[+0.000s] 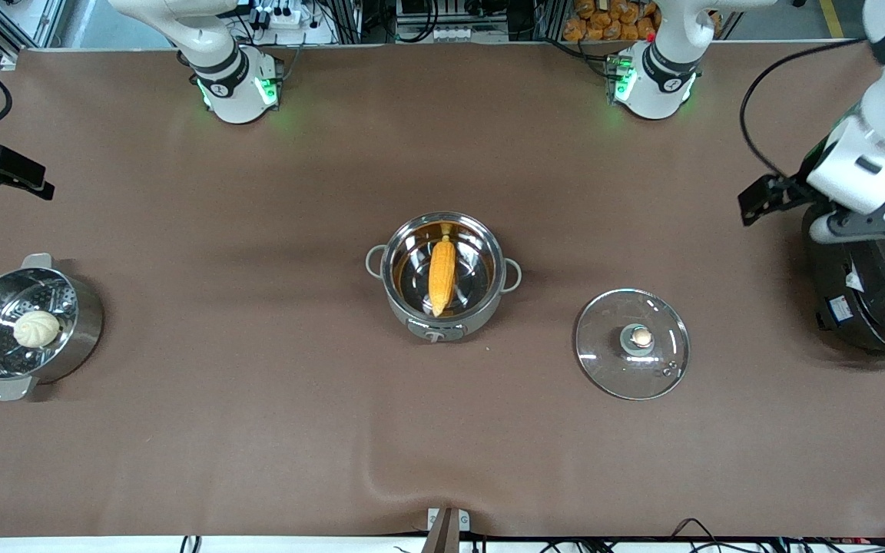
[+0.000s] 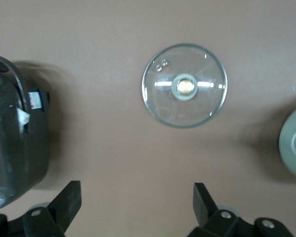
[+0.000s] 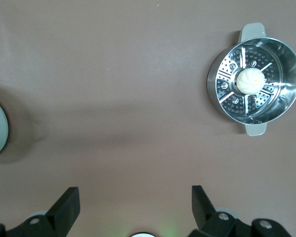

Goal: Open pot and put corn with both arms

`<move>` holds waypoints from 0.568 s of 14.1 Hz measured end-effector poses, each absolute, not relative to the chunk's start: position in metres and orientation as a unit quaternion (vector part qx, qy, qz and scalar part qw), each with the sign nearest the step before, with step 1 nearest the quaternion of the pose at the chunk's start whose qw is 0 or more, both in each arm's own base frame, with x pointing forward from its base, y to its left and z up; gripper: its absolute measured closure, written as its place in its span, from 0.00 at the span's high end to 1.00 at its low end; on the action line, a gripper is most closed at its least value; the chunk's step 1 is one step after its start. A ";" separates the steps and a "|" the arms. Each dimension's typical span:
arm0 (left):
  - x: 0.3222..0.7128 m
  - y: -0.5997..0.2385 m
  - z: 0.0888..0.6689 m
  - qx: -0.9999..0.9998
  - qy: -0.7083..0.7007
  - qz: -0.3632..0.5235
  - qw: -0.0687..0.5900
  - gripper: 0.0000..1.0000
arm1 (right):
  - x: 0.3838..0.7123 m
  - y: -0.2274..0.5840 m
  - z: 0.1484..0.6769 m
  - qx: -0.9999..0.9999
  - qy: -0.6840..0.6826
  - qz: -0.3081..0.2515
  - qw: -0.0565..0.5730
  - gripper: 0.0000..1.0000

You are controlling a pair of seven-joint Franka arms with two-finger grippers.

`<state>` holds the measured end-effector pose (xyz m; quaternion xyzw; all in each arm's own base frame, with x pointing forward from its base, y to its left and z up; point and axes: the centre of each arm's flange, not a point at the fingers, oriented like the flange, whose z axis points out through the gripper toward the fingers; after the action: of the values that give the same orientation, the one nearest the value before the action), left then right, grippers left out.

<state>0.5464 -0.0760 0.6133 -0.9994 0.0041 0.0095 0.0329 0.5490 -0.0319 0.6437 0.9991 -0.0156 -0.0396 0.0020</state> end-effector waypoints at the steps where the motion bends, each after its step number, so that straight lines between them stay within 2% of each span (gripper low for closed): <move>1: 0.541 -0.070 0.623 -0.999 0.019 0.019 0.034 1.00 | 0.549 -0.031 0.644 0.999 -0.014 -0.039 0.002 1.00; 5: 0.530 -0.044 0.668 -0.997 0.067 0.025 0.024 1.00 | 0.550 -0.025 0.642 0.999 -0.009 -0.039 0.002 1.00; 8: 0.528 -0.047 0.673 -0.997 0.077 0.025 0.014 1.00 | 0.550 -0.024 0.642 0.999 -0.009 -0.040 -0.002 1.00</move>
<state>0.5282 -0.0469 0.6735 -0.9966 0.0773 0.0252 0.0139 0.5498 -0.0245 0.6421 0.9992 -0.0092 -0.0396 -0.0022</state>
